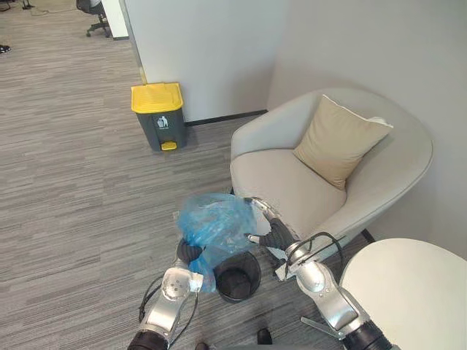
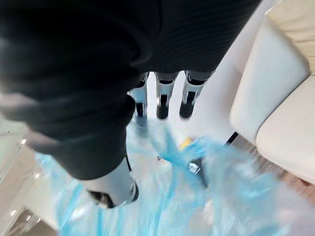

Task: Gather rubbish on tea table into small bin, then transfer packed bag to large trash can.

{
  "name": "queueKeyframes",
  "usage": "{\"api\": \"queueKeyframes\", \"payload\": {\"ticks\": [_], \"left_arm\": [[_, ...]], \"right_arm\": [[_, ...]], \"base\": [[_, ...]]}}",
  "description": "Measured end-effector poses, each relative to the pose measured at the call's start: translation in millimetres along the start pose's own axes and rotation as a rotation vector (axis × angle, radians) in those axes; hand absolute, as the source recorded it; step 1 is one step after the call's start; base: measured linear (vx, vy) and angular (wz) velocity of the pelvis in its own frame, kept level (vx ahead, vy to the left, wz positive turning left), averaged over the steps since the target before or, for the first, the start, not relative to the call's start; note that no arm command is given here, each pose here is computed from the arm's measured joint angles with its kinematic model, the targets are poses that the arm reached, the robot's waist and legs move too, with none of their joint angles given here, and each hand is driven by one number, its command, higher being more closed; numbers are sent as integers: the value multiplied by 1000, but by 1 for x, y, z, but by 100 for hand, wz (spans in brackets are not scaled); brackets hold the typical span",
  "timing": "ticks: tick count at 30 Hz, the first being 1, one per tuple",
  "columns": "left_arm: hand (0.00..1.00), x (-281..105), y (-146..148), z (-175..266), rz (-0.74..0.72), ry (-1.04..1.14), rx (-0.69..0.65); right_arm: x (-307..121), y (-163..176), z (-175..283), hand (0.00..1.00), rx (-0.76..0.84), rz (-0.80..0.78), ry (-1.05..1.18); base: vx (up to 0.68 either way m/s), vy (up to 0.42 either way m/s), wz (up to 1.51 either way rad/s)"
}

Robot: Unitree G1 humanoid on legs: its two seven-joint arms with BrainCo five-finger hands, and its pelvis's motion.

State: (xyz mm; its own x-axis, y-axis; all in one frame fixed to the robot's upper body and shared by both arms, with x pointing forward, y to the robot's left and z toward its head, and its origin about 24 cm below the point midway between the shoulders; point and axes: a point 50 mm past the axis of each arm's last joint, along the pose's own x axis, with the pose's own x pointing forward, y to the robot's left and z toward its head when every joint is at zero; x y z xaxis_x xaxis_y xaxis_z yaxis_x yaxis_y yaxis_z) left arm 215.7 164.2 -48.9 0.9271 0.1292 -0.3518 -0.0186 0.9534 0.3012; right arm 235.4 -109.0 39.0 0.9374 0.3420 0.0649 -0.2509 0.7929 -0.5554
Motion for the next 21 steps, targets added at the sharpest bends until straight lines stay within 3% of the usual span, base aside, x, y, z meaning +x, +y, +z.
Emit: {"api": "queueKeyframes", "payload": {"ticks": [9,16,21], "left_arm": [[100,-18,21,-67,99,288,-42],[100,-50,27,-121,198,558,-255],[100,-62,24,-137,238,648,-350]], "right_arm": [[-27,9,-69,0,137,-94,376],[-83,43,-141,0,386,-111,858],[-97,56,-151,0,506,-148,979]], "base": [[2,-13,5],[-17,2,-18],[-56,-3,-46]]}}
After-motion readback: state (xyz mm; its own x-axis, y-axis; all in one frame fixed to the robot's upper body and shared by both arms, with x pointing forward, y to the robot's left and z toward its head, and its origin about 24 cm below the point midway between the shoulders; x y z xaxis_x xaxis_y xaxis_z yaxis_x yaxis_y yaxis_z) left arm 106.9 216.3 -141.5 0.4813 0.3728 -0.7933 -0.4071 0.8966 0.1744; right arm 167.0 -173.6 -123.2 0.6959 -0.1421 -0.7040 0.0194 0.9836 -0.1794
